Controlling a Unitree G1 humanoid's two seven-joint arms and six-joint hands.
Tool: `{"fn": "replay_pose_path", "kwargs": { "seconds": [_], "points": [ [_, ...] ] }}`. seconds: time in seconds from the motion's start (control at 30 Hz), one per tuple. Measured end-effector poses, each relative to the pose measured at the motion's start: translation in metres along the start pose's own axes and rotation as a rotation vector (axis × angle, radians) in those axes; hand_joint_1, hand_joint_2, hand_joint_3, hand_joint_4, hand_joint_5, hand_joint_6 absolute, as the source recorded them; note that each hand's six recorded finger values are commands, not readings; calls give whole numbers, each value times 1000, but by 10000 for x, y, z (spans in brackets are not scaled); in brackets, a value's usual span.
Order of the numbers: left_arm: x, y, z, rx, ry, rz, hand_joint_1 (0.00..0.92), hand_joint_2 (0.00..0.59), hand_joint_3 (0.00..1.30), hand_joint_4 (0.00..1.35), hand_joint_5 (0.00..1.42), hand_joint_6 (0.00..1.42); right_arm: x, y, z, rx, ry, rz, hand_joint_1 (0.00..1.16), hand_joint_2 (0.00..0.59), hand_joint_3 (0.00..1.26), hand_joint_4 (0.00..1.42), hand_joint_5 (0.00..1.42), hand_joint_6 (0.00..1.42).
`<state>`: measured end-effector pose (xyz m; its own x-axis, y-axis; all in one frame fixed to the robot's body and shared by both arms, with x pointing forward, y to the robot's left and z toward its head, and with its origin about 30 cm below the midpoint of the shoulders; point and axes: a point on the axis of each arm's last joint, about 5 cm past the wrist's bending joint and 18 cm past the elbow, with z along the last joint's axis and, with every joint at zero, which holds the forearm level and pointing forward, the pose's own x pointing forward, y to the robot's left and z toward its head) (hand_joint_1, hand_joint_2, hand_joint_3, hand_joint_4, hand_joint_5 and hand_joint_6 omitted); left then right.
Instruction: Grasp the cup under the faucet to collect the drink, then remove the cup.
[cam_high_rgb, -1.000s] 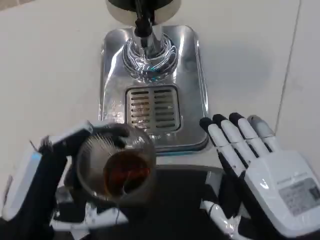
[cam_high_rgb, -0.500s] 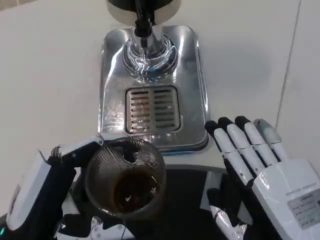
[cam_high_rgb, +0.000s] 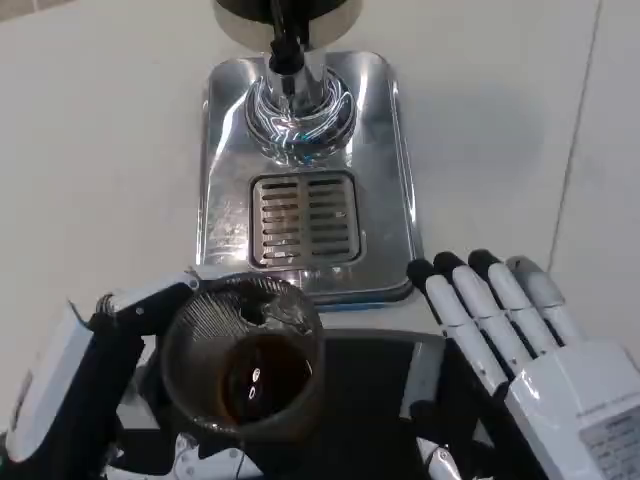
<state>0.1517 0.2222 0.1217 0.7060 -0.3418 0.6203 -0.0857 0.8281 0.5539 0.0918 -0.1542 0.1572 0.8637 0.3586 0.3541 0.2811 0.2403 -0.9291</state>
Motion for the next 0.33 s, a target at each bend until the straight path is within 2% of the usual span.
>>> {"fn": "replay_pose_path", "kwargs": {
  "seconds": [0.33],
  "points": [
    [21, -1, -3, -1, -7, 0, 700, 0, 1185, 1210, 1334, 1424, 78, 10, -32, 0, -12, -8, 234, 579, 0, 0, 0, 0]
  ]
}}
